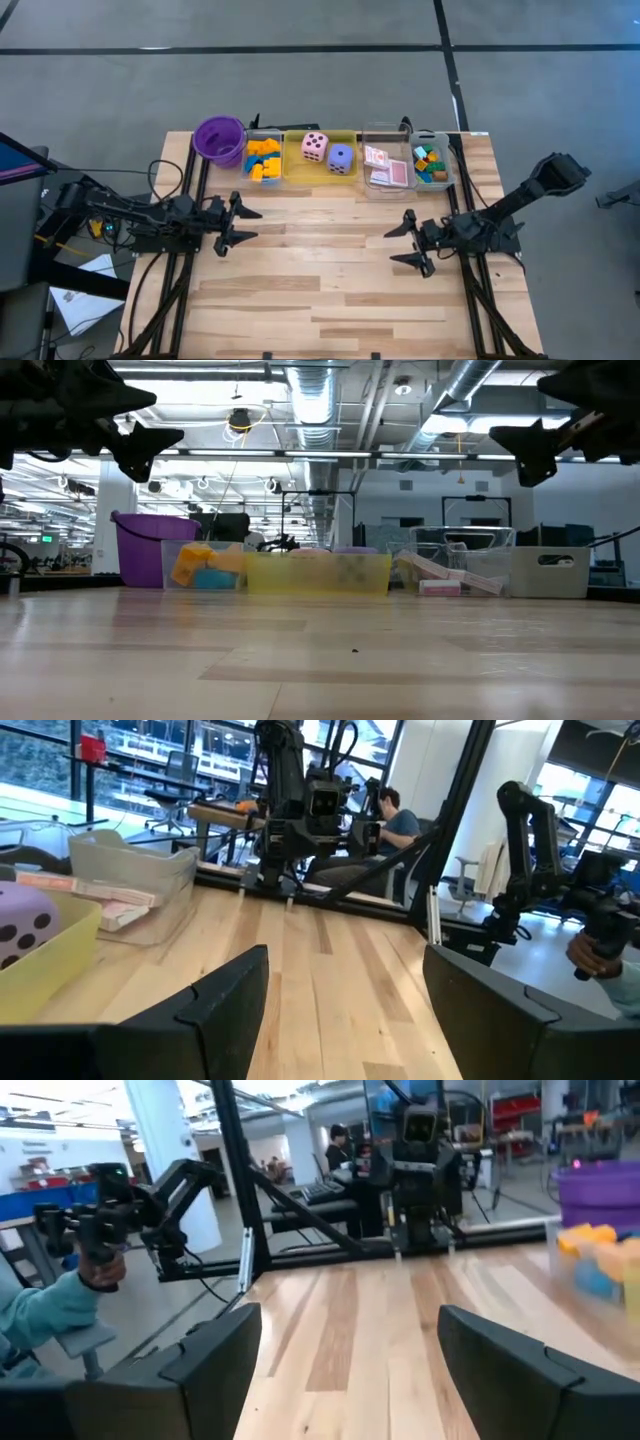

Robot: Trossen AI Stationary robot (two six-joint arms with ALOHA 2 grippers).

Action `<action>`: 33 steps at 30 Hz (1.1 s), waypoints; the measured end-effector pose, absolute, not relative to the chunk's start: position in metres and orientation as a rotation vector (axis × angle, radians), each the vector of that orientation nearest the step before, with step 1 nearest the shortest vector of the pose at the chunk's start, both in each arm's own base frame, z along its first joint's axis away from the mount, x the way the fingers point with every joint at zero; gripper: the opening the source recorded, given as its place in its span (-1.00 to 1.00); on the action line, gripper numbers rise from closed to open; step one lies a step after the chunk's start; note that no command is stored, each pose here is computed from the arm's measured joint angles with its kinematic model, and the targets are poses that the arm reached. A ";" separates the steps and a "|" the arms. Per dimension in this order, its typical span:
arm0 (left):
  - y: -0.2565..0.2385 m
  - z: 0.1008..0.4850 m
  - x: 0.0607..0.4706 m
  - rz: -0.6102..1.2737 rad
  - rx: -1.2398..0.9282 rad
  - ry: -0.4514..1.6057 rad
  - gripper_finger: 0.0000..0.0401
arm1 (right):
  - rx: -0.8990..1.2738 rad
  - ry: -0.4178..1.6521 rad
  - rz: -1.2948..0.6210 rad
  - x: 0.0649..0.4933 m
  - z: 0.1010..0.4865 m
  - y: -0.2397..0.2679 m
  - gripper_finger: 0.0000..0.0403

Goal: Pick & Place Toys
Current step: Return to Home Position

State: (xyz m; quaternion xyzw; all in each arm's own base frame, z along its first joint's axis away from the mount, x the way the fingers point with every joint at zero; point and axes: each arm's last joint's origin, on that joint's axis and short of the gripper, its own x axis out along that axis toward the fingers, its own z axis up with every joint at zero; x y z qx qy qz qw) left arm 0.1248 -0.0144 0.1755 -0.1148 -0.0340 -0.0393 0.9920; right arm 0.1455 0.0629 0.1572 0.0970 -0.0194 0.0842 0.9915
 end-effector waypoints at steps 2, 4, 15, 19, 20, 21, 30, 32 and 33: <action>-0.014 0.175 0.125 -0.078 -0.230 -0.065 0.29 | 0.222 -0.031 0.169 0.146 0.157 0.063 0.47; -0.014 0.175 0.125 -0.078 -0.229 -0.067 0.29 | 0.218 -0.003 0.166 0.146 0.154 0.063 0.47; -0.014 0.176 0.125 -0.075 -0.229 -0.070 0.29 | 0.208 0.023 0.164 0.145 0.151 0.063 0.47; -0.014 0.176 0.125 -0.075 -0.229 -0.071 0.29 | 0.208 0.023 0.164 0.145 0.151 0.063 0.47; -0.014 0.176 0.125 -0.075 -0.229 -0.071 0.29 | 0.208 0.023 0.165 0.145 0.151 0.063 0.47; -0.014 0.176 0.125 -0.076 -0.229 -0.071 0.29 | 0.208 0.022 0.165 0.145 0.151 0.063 0.47; -0.014 0.176 0.125 -0.076 -0.229 -0.071 0.29 | 0.208 0.023 0.165 0.145 0.151 0.063 0.47; -0.014 0.176 0.125 -0.076 -0.229 -0.071 0.29 | 0.208 0.022 0.165 0.145 0.151 0.063 0.47; -0.014 0.176 0.125 -0.076 -0.229 -0.071 0.29 | 0.208 0.023 0.165 0.145 0.151 0.063 0.47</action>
